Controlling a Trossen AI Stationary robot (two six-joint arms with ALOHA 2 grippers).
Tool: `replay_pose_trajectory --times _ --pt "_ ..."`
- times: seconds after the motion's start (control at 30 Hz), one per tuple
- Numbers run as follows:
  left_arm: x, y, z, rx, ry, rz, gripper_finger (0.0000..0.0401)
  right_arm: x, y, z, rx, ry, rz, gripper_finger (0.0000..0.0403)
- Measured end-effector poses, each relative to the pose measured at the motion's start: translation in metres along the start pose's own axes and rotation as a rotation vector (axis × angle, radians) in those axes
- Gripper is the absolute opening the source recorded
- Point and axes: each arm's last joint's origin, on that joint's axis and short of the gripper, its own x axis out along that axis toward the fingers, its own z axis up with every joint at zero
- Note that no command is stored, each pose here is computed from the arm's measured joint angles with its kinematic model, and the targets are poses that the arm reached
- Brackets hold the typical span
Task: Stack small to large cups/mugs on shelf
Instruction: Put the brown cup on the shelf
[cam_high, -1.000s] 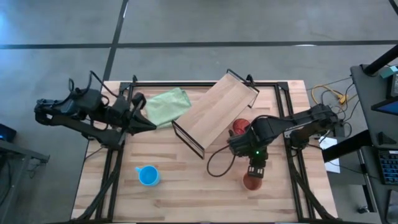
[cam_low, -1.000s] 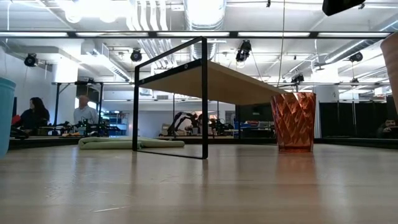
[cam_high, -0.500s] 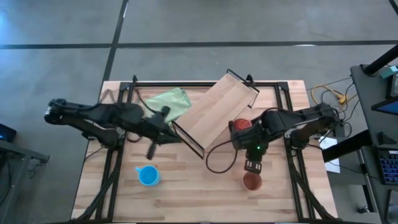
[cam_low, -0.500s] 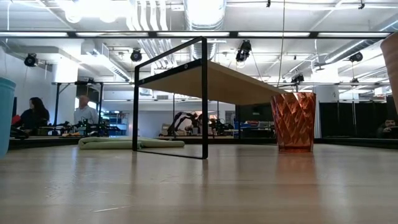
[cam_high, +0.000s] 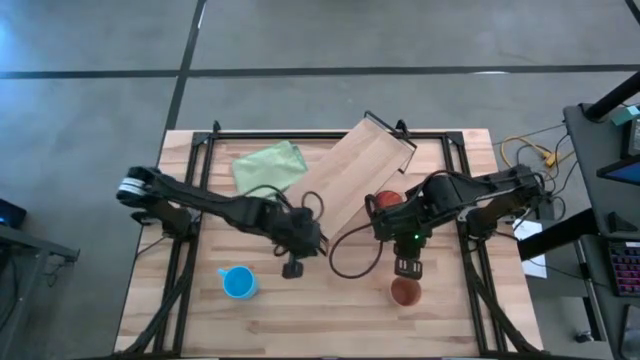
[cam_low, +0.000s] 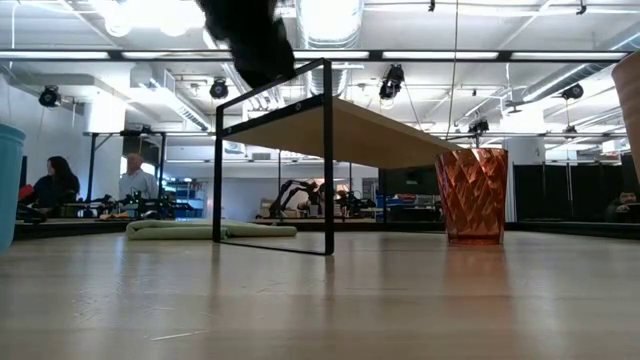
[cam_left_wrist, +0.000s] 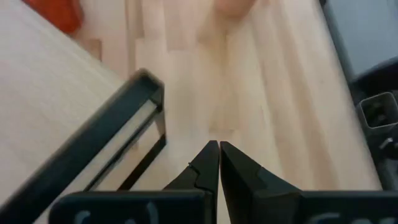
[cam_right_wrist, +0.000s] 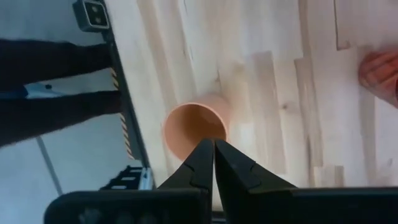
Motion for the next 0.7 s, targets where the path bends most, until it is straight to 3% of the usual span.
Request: replay_pose_trajectory --times 0.23,0.43,0.7 --pt "-0.007 -0.008 0.024 -0.049 0.027 -0.132 0.0000 0.010 -0.003 0.001 0.009 0.022 -0.037 0.0009" --pt "-0.044 -0.017 0.051 -0.023 -0.121 -0.178 0.0000 0.012 -0.003 0.004 0.005 0.000 -0.034 0.0009" --pt "-0.086 -0.021 0.053 -0.024 -0.215 -0.199 0.0000 0.010 0.000 0.008 -0.004 -0.040 -0.011 0.0009"
